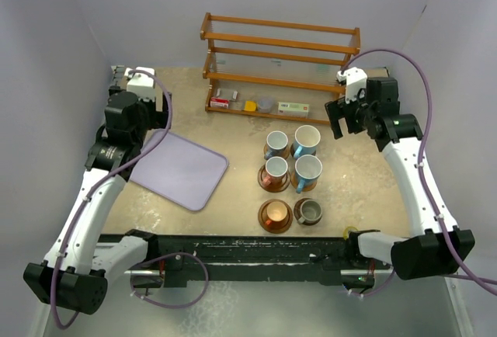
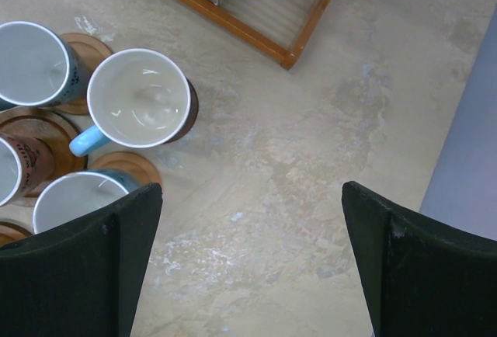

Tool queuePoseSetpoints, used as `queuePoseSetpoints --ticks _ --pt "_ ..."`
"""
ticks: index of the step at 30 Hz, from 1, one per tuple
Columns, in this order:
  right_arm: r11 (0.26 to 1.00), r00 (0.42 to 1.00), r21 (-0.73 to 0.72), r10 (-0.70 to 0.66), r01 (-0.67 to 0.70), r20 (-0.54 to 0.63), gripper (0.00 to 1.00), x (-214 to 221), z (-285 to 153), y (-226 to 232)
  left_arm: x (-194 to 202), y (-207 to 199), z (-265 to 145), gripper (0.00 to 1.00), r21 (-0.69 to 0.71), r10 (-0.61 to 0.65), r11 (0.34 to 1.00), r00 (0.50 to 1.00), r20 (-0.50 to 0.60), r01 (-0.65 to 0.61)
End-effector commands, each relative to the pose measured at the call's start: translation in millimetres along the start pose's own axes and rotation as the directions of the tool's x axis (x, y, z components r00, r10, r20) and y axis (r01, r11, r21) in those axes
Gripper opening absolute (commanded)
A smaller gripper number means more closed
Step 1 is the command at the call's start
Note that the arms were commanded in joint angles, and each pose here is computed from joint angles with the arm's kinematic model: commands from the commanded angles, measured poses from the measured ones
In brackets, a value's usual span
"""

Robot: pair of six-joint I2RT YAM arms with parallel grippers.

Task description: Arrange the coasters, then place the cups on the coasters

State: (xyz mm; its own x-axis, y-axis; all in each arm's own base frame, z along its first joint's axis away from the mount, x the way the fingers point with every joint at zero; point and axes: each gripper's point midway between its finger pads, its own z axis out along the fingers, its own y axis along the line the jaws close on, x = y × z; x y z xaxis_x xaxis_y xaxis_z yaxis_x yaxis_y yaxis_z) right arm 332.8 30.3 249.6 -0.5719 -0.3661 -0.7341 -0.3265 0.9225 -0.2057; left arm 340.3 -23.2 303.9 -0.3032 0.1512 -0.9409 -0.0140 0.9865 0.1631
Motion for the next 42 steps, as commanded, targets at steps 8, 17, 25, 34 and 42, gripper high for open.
queuePoseSetpoints --ticks 8,17,25,34,42 --pt "0.99 0.994 0.132 0.033 -0.047 0.106 1.0 3.1 -15.8 -14.7 5.1 12.2 -7.1 0.93 -0.024 -0.009 1.0 0.997 0.082 0.011" --pt "0.987 0.989 0.125 0.082 -0.097 0.125 1.0 23.1 -19.2 -5.2 11.9 18.2 -7.5 0.93 -0.065 -0.016 0.998 0.988 0.151 0.026" --pt "0.984 0.984 0.145 0.082 -0.105 0.157 1.0 21.5 -36.1 -7.5 10.7 31.0 -22.1 0.94 -0.113 -0.046 0.991 0.983 0.177 0.067" --pt "0.969 0.985 0.222 0.073 -0.106 0.154 1.0 36.6 -36.2 -17.0 24.5 21.2 -21.5 0.96 -0.045 -0.041 0.998 0.989 0.145 0.048" --pt "0.967 0.985 0.237 0.049 -0.087 0.164 1.0 44.0 -37.4 -19.1 25.9 21.6 -25.4 0.96 -0.035 -0.036 0.999 0.987 0.158 0.042"
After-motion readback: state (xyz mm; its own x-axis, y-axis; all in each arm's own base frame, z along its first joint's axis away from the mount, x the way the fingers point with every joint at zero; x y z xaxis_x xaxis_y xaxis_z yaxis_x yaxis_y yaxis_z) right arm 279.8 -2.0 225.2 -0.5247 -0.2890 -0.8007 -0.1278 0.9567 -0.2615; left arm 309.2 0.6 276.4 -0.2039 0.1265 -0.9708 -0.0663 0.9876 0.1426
